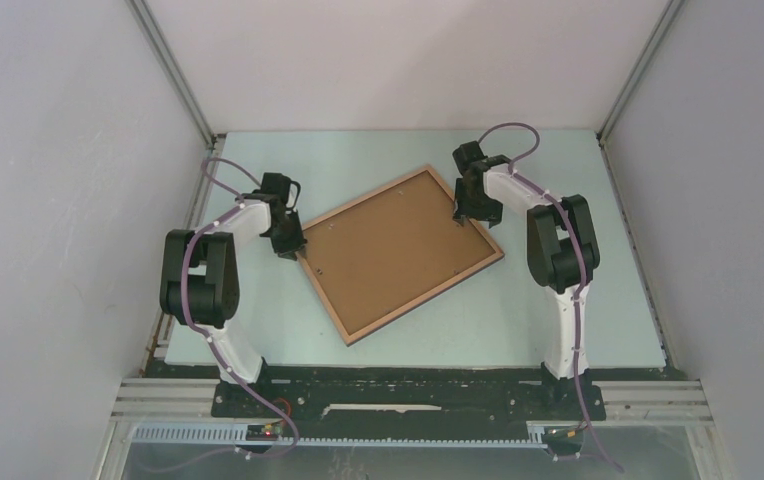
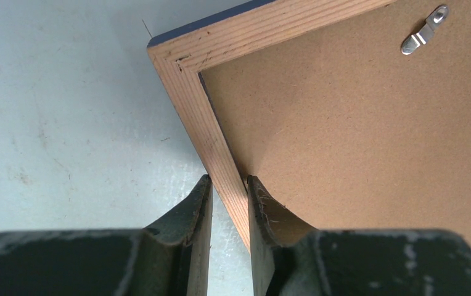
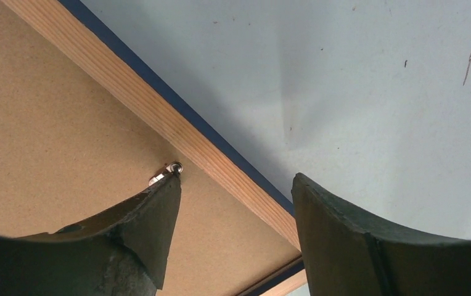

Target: Put the photo into the frame

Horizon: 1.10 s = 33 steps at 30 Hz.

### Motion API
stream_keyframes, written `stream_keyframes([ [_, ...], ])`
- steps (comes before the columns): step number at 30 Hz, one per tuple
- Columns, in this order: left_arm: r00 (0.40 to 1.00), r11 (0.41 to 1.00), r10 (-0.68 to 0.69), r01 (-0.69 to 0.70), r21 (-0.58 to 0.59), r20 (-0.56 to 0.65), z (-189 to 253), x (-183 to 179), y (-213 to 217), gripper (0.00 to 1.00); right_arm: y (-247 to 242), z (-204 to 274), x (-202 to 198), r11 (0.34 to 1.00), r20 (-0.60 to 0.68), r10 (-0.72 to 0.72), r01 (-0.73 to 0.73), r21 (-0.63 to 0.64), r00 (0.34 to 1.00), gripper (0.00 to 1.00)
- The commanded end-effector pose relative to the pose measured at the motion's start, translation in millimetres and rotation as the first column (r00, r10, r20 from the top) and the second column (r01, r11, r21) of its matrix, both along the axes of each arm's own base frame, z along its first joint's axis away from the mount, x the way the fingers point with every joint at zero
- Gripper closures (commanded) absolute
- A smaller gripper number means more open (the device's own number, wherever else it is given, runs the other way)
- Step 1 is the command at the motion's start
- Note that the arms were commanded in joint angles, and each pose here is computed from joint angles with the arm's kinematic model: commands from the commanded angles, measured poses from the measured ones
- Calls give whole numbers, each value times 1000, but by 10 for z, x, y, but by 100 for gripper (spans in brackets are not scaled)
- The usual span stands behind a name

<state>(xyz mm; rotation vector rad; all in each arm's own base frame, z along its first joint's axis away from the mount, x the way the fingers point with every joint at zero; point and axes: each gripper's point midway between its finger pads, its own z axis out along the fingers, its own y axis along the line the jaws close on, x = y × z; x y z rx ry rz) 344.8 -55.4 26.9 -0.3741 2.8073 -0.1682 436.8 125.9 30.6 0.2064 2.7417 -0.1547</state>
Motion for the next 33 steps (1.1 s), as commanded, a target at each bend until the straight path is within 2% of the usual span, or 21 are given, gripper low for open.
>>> stream_keyframes([
  [1, 999, 999, -9, 10, -33, 43, 91, 98, -60, 87, 205, 225, 70, 996, 68, 17, -23, 81, 998, 23],
  [13, 999, 999, -10, 11, -39, 42, 91, 97, -68, 86, 323, 309, 71, 987, 98, 13, -28, 156, 995, 18],
  [22, 999, 999, -8, 10, -42, 38, 82, 94, -70, 87, 219, 204, 91, 998, 61, -12, 8, 69, 998, 18],
  [33, 999, 999, -8, 9, -45, 41, 92, 95, -74, 86, 209, 39, 79, 1000, 2, -4, 4, 24, 1000, 20],
])
